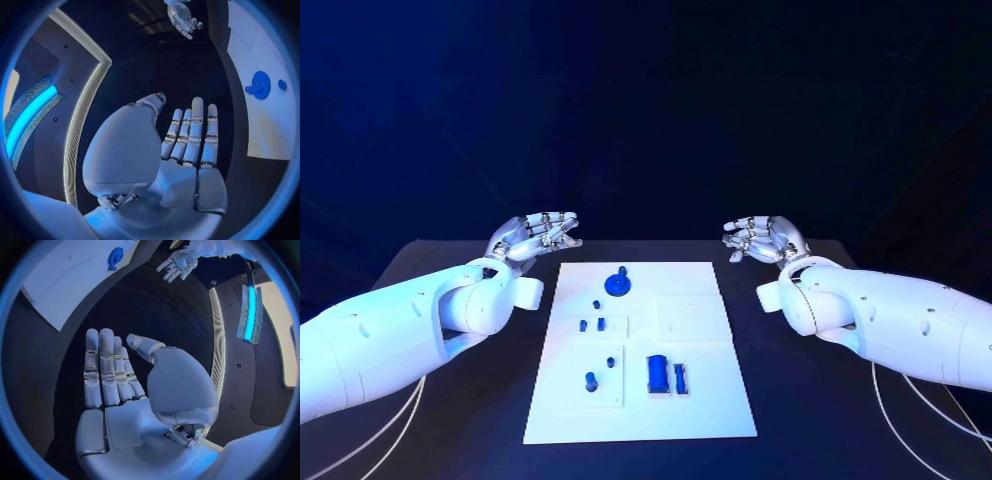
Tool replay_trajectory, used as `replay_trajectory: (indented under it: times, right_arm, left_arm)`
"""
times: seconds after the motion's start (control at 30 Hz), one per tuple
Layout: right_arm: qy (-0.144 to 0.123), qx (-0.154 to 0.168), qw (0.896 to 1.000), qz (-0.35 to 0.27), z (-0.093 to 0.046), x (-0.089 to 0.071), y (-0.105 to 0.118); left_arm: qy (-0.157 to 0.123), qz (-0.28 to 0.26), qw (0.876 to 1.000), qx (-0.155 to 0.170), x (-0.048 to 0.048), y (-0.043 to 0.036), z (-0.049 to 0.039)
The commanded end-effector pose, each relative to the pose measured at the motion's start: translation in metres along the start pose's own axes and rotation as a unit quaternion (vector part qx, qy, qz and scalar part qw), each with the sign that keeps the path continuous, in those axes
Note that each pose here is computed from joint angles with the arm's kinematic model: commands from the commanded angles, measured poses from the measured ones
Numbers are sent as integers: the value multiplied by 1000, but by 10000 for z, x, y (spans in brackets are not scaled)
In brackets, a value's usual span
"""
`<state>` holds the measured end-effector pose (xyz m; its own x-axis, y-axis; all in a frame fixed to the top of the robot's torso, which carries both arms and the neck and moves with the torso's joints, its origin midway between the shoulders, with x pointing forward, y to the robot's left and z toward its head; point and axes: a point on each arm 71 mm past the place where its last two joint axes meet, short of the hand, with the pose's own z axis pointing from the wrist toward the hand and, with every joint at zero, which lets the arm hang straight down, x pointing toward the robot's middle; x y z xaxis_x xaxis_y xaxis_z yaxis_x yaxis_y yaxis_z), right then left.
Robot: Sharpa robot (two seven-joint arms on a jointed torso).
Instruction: Assemble the parts on the task board
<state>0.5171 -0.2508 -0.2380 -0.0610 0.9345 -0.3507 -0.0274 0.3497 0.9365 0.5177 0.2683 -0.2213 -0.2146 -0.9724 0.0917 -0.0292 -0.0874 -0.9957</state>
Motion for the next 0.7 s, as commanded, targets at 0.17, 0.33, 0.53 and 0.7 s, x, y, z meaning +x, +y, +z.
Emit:
replay_trajectory:
  times: [0.17,0.33,0.53,0.7]
  right_arm:
    - [-2,-3,1000,14,-21,40,18]
    - [-6,-3,998,57,-131,178,82]
    - [-17,1,990,138,-365,415,239]
    - [-23,6,984,176,-487,513,329]
  left_arm:
    - [-8,1,1000,2,30,10,0]
    - [-21,5,1000,3,148,35,-36]
    - [-51,17,999,6,420,79,-142]
    - [-78,29,996,8,662,104,-264]
